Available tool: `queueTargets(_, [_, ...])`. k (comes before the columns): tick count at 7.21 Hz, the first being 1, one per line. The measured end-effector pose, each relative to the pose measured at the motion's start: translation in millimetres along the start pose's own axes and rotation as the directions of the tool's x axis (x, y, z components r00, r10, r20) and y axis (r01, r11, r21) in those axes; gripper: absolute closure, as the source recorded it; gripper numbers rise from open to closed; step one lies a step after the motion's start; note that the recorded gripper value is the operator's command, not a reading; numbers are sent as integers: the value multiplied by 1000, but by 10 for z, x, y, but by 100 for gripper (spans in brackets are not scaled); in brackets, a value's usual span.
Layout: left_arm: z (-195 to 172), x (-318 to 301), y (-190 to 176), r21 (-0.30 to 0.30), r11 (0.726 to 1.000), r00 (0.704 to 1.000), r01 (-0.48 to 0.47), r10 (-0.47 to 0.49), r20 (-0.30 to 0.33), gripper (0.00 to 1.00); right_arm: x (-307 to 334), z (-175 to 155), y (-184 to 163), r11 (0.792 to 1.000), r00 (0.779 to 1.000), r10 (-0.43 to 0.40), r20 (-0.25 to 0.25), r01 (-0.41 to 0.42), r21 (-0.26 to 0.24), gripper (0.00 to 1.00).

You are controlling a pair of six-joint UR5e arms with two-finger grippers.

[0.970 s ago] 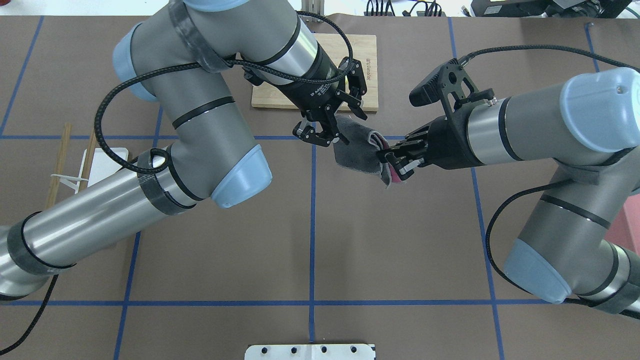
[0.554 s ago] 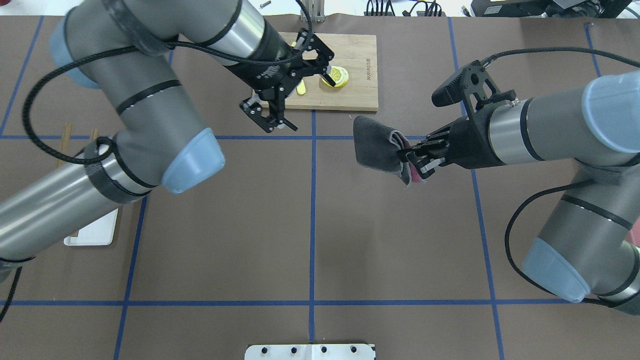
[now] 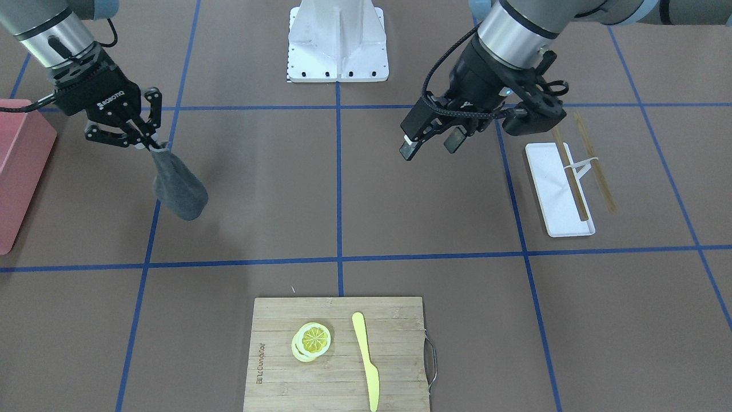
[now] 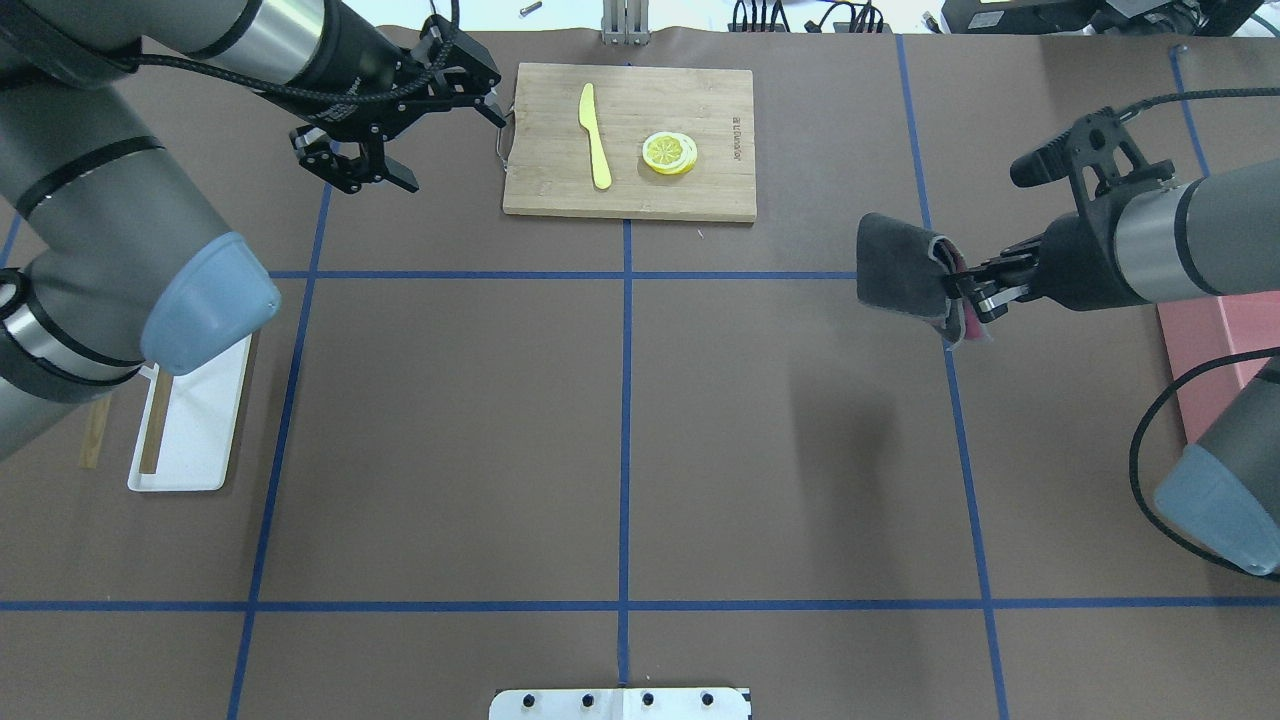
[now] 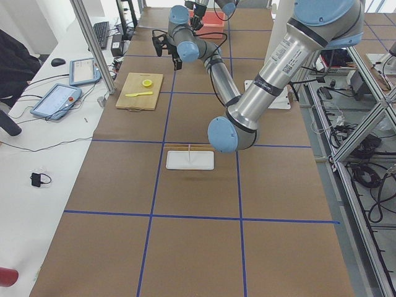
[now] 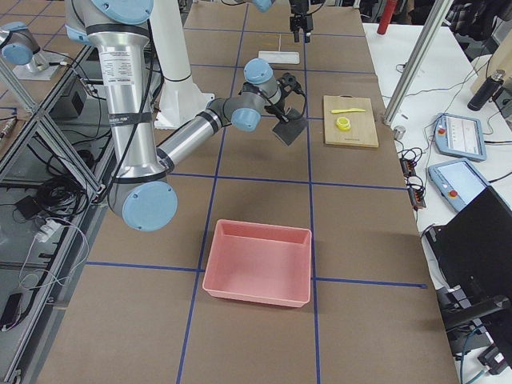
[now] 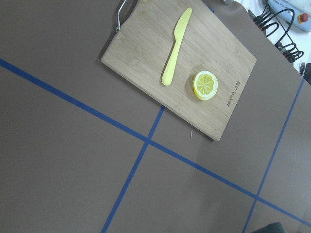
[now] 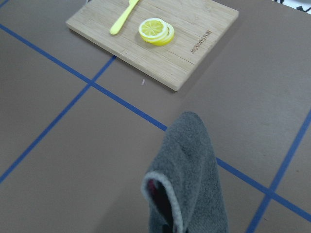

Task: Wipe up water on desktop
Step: 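Open the left gripper and withdraw it while the right gripper carries the cloth away, then wipe the table surface with the cloth held in the right gripper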

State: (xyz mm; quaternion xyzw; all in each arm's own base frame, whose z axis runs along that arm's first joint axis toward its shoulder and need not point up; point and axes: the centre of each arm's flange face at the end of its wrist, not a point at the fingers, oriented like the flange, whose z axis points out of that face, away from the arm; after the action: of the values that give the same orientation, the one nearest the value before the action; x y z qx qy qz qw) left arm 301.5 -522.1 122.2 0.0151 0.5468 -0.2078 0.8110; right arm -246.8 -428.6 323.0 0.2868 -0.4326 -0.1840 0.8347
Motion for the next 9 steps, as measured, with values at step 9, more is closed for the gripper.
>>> queueTargets(9, [-1279,-3197,-1428,-22,884,749,-467,408,522,2,772,764,308,945,922,-225,-316,127,-301,100])
